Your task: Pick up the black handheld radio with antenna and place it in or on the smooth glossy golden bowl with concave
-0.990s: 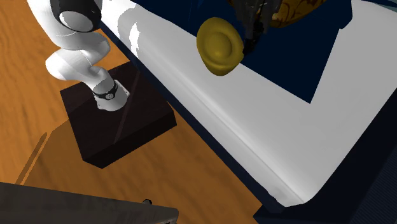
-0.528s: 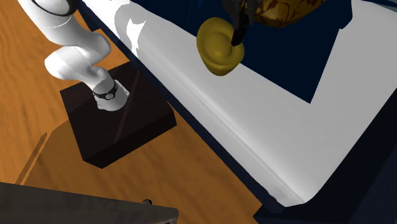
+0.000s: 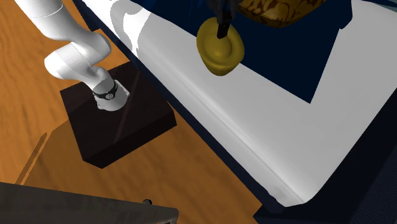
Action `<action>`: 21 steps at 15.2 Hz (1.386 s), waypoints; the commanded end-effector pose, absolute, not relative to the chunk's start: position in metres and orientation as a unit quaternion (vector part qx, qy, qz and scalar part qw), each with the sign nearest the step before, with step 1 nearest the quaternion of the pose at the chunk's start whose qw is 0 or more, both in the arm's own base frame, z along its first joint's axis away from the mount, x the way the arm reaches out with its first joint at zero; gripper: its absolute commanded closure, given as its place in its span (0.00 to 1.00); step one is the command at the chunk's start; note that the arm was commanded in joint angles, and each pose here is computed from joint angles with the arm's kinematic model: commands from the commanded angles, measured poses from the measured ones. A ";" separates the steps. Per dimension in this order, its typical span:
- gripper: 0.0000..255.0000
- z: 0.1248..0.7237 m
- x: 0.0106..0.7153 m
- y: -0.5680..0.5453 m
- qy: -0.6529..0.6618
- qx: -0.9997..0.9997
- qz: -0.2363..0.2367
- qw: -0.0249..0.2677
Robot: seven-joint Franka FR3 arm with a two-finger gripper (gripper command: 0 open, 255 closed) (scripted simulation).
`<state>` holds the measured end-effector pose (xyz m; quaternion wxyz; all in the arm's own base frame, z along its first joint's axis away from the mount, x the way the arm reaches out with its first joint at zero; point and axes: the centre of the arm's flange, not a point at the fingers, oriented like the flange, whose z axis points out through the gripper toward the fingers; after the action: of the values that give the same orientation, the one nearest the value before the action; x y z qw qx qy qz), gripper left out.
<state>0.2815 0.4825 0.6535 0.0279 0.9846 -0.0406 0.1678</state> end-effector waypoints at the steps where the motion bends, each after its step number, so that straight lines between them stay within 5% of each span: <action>1: 1.00 0.642 0.278 0.483 -0.041 0.985 0.168 0.028; 9: 1.00 0.640 0.278 0.483 -0.041 0.985 0.168 0.028; 10: 0.00 0.640 0.278 0.483 -0.041 0.985 0.168 0.028; 21: 0.00 0.687 0.262 0.486 -0.041 0.985 0.168 0.028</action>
<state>0.2626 0.4859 0.6836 0.0276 0.9846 -0.0412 0.1677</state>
